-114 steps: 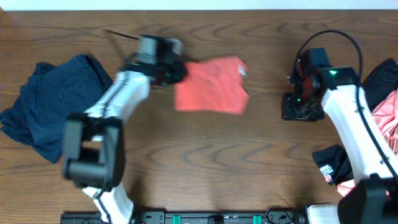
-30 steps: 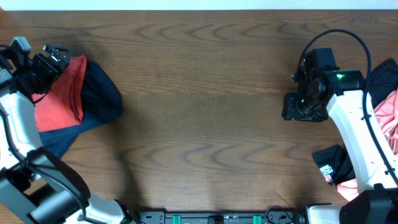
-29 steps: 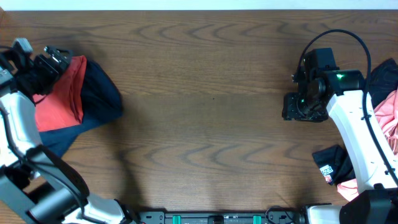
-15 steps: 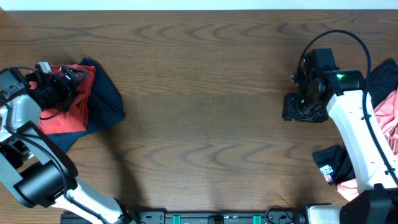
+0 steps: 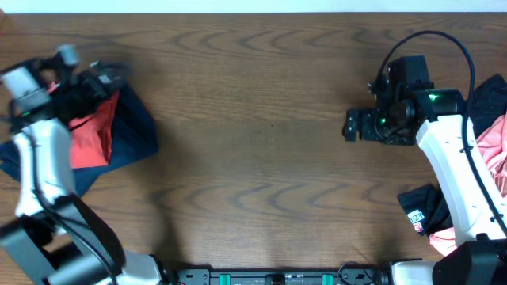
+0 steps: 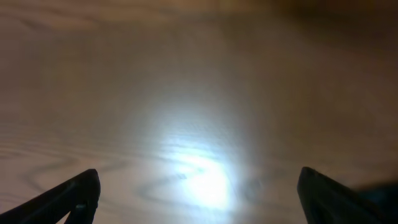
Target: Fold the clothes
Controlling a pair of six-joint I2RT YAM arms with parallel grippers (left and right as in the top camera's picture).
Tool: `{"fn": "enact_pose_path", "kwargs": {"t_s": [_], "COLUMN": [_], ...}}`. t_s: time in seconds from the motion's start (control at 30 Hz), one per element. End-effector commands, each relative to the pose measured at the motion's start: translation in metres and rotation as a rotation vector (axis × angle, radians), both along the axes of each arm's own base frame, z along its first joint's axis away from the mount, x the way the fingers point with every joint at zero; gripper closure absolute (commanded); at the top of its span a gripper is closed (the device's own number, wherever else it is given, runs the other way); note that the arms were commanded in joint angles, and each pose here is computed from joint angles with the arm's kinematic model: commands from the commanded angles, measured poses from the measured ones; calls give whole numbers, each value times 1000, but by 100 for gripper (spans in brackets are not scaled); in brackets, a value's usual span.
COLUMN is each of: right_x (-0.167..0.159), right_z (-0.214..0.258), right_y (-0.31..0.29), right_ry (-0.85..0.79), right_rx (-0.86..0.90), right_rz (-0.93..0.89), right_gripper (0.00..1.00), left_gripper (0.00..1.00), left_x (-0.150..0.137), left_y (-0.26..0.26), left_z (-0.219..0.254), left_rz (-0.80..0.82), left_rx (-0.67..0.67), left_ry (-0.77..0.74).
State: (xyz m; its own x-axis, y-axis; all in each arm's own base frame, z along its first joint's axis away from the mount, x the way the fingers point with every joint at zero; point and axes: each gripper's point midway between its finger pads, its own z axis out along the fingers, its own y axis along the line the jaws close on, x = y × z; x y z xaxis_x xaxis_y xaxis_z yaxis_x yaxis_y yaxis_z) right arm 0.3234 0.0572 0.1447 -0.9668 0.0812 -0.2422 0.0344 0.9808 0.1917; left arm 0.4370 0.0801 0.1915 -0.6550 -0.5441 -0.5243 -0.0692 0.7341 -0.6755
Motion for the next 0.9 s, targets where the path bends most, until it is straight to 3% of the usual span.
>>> {"fn": "enact_pose_path", "kwargs": {"t_s": [0.0,0.17,0.37,0.67,0.87], "right_x": [12,27,25,-39,-74], "right_z": [14,19,4,-27,-25], "right_y": [14,16,20,15,12], "right_ry": [-62,-125,-67,260,402], "right_rx": [97,106,135,113,106], "right_rz": [17,24,52,53,44], "right_gripper": [1,1,1,1,1], "left_gripper": [2,2,2,2,2], "left_x": [5,-16,-79,-194,-220], "left_y": [-48,-111,-141,-138,-135], "left_z": [-9,-52,-92,-99,-87], "left_rz": [-75,-192,-287,-426,-445], "left_rx": [135,307,514,512,511], "left_ry": [42,225,510,968,1036]}}
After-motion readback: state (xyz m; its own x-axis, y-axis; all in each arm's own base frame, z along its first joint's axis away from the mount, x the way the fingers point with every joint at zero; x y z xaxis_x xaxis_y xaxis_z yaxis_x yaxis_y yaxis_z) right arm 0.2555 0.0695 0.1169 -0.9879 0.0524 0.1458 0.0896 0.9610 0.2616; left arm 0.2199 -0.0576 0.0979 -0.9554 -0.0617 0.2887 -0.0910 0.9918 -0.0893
